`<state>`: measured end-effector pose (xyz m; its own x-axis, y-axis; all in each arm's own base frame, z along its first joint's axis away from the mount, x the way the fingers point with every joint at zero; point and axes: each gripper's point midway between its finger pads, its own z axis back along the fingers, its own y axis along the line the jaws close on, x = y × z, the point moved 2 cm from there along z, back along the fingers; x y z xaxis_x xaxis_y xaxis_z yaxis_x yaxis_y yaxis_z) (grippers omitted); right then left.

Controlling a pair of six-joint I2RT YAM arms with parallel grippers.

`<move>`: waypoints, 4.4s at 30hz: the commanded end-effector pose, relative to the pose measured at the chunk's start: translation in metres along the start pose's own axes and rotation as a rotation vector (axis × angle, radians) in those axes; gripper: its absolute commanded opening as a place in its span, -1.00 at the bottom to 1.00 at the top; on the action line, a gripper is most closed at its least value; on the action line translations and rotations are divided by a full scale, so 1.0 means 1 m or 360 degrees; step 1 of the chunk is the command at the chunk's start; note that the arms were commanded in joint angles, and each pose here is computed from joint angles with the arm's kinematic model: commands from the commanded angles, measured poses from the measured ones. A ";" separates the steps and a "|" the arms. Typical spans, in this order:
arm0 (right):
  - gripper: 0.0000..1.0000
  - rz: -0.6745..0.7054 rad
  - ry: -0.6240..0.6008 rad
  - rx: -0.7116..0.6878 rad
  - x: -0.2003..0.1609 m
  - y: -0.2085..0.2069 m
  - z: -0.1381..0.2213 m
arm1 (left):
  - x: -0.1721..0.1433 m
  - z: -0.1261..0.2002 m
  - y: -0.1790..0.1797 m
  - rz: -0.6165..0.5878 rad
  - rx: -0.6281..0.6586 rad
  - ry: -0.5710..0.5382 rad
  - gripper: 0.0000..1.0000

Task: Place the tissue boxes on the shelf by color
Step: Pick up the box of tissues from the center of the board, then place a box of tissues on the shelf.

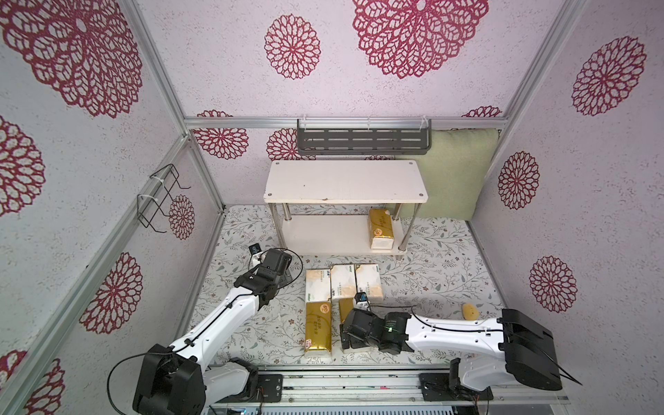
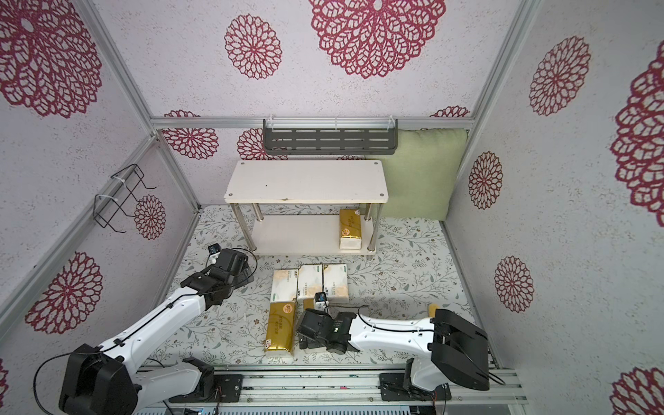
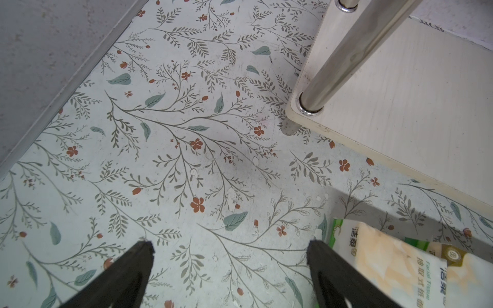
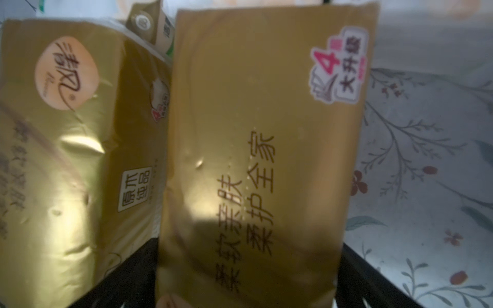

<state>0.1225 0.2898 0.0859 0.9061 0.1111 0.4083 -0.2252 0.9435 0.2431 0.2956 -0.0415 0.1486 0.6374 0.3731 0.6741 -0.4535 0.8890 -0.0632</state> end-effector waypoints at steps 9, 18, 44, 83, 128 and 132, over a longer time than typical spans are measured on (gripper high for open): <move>0.98 -0.0014 -0.0189 -0.0190 0.001 -0.013 0.000 | 0.008 0.001 -0.015 0.0004 -0.0063 -0.0032 0.95; 0.98 0.0025 -0.0175 -0.0226 -0.003 -0.014 -0.012 | 0.015 0.002 -0.021 -0.0010 -0.0072 -0.0045 0.95; 0.75 0.0120 -0.0095 -0.0170 0.010 -0.012 0.007 | 0.010 -0.004 -0.025 -0.0056 -0.0037 -0.0021 0.95; 0.70 0.0148 -0.0711 -0.0166 0.234 -0.004 0.029 | 0.019 -0.003 -0.034 -0.0100 -0.0039 -0.0028 0.95; 0.71 -0.0016 -0.0679 -0.0258 0.346 -0.015 -0.059 | 0.005 0.006 -0.016 -0.0080 -0.0029 -0.0036 0.95; 0.71 -0.0021 -0.0674 -0.0264 0.348 -0.015 -0.063 | 0.005 0.006 -0.016 -0.0076 -0.0031 -0.0035 0.95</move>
<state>0.4530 0.3340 0.1504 0.7081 0.0073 0.7060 -0.1266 0.9850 0.1169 0.3069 -0.0555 0.1542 0.6537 0.3279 0.6820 -0.4111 0.9105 -0.0438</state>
